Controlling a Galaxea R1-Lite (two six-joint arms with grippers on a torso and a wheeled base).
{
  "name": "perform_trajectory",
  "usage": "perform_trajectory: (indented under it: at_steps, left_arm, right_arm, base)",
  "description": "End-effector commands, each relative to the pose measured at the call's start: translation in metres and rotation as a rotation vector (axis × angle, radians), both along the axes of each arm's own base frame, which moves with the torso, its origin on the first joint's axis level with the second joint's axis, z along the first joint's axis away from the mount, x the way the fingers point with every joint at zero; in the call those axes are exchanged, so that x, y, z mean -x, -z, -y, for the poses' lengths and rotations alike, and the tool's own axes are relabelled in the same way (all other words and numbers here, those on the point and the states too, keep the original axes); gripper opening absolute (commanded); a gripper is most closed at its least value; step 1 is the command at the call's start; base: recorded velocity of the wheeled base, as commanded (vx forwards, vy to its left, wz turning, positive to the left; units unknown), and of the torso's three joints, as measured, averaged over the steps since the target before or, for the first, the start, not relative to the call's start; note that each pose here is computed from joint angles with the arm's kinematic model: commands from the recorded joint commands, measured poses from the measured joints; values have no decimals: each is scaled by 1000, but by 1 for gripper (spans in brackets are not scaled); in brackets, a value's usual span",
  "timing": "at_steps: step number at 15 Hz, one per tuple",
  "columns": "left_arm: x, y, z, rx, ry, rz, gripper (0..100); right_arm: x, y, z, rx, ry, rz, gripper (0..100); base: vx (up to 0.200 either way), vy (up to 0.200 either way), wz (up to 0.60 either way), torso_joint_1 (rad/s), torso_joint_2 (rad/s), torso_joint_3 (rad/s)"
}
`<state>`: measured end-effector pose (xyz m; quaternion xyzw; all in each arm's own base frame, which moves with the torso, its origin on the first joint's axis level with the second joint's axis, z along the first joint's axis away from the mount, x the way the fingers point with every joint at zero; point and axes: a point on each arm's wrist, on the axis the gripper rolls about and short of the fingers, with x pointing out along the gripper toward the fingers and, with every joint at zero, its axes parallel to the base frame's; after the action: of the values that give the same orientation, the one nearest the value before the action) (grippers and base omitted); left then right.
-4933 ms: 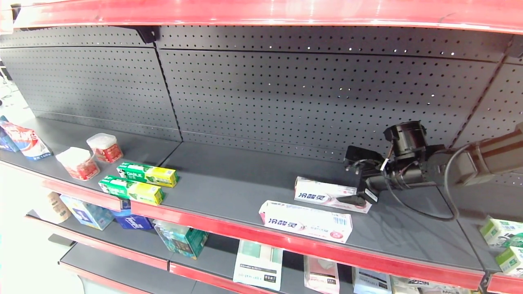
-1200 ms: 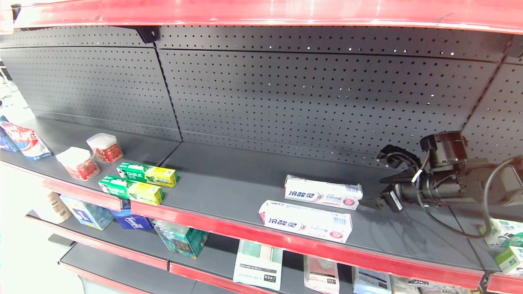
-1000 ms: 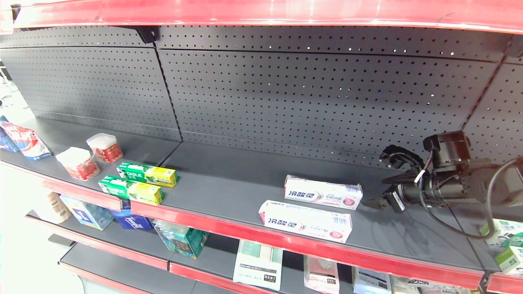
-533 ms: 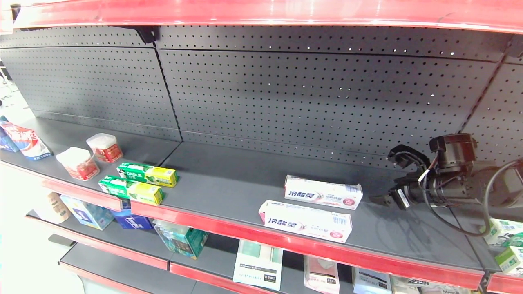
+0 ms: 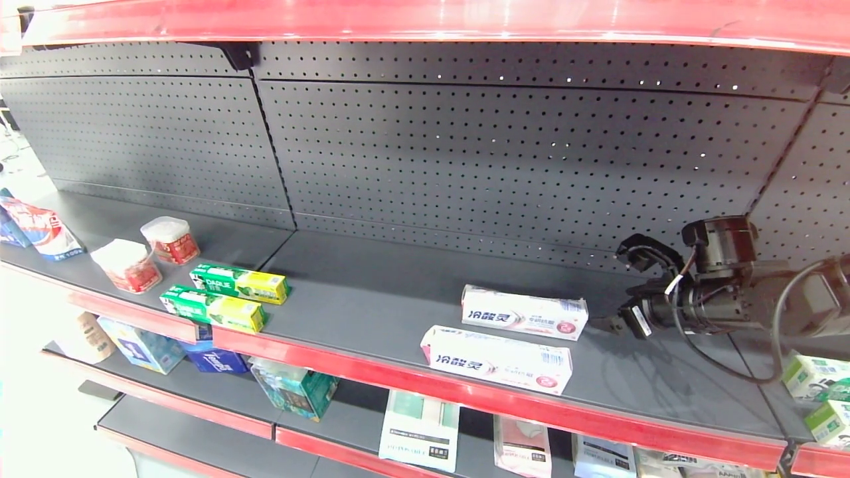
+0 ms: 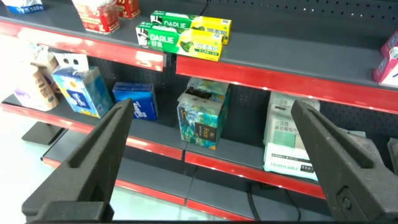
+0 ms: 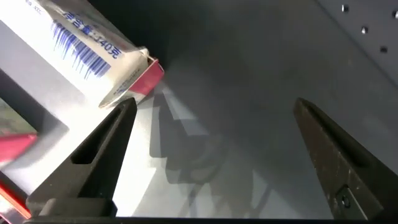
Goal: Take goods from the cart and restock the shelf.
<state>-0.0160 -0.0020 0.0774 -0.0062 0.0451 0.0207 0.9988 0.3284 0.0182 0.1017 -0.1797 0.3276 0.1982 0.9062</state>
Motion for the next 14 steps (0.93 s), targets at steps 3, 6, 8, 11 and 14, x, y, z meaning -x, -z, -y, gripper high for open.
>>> perform_trajectory:
  at_steps: [3,6,8,11,14]
  left_arm:
    - [0,0,0,0,0,-2,100]
    - [0,0,0,0,0,-2,100]
    - [0,0,0,0,0,-2,100]
    - [0,0,0,0,0,-2,100]
    - [0,0,0,0,0,-2,100]
  right_arm:
    - [-1,2,-12,-4,-31,-2,100]
    - [-1,2,-15,-4,-42,-2,100]
    - [-1,2,-15,-4,-42,-2,100]
    - [-1,1,-14,-4,-39,1,100]
    - [7,-9,-5,-4,-12,25,100]
  base:
    - [0,0,0,0,0,0]
    - [0,0,0,0,0,0]
    - [0,0,0,0,0,0]
    - [0,0,0,0,0,0]
    - [0,0,0,0,0,0]
